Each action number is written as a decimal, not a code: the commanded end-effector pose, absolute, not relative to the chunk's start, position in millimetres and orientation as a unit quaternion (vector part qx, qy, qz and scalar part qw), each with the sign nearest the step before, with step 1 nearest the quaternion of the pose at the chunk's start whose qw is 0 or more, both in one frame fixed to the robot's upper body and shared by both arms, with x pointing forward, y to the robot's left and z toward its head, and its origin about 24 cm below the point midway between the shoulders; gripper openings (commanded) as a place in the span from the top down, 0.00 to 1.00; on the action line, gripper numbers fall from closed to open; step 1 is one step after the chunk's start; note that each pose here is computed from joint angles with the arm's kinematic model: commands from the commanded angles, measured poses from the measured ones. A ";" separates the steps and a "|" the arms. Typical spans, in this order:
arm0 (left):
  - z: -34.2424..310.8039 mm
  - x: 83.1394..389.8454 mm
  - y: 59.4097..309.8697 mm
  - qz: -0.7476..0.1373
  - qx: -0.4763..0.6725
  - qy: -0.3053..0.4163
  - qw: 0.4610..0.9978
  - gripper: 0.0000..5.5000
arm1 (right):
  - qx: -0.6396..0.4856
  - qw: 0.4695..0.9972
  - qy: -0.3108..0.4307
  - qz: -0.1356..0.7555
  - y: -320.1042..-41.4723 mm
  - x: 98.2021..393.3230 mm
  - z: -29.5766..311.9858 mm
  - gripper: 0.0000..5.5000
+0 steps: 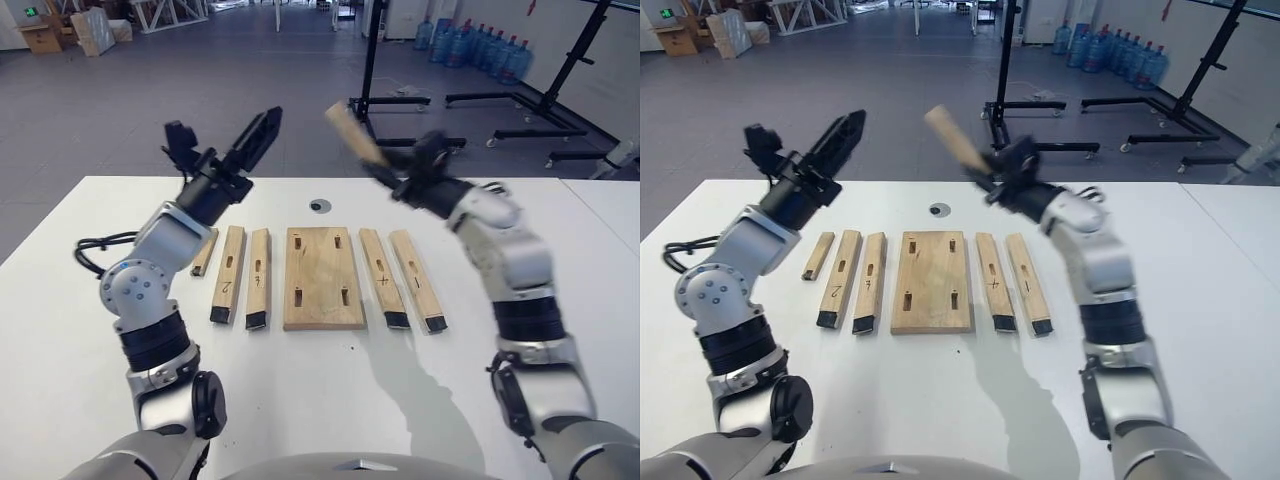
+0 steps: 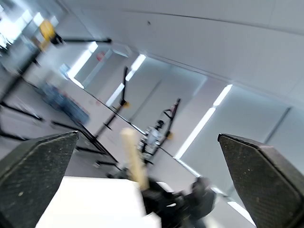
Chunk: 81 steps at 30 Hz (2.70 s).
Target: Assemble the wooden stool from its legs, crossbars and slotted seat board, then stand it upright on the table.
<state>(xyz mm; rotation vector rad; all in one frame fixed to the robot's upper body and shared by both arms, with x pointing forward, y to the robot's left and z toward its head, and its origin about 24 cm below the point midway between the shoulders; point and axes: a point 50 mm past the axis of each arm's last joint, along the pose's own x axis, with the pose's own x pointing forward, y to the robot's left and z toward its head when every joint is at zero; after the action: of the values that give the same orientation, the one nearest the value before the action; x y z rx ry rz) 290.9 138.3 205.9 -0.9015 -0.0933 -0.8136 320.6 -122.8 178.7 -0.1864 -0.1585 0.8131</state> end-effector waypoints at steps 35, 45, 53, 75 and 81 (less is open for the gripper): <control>183.4 290.2 121.7 -0.360 -0.485 0.036 0.796 0.37 | -0.059 0.880 -0.083 0.464 -77.1 287.1 159.1 0.77; 182.2 288.6 115.4 -0.363 -0.474 0.044 0.801 0.66 | -0.058 0.875 -0.082 0.474 -73.7 285.0 159.7 0.77; 167.4 289.8 115.4 -0.355 -0.425 0.071 0.830 0.83 | -0.061 0.873 -0.094 0.476 -71.9 282.3 169.5 0.77; 150.3 289.8 199.3 -0.171 -0.317 0.047 0.932 0.93 | -0.090 0.921 -0.036 0.377 -134.0 293.9 196.9 0.31; 139.6 281.4 243.1 -0.033 -0.195 0.011 0.980 0.93 | -0.052 0.955 0.010 0.292 -155.6 300.8 164.2 0.12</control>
<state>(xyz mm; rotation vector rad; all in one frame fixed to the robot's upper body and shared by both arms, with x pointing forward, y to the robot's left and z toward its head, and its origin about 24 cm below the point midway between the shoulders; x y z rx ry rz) 279.6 246.6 145.6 -0.4330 0.0316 -0.0961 299.5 -156.5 176.2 -0.1227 -0.0089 0.6245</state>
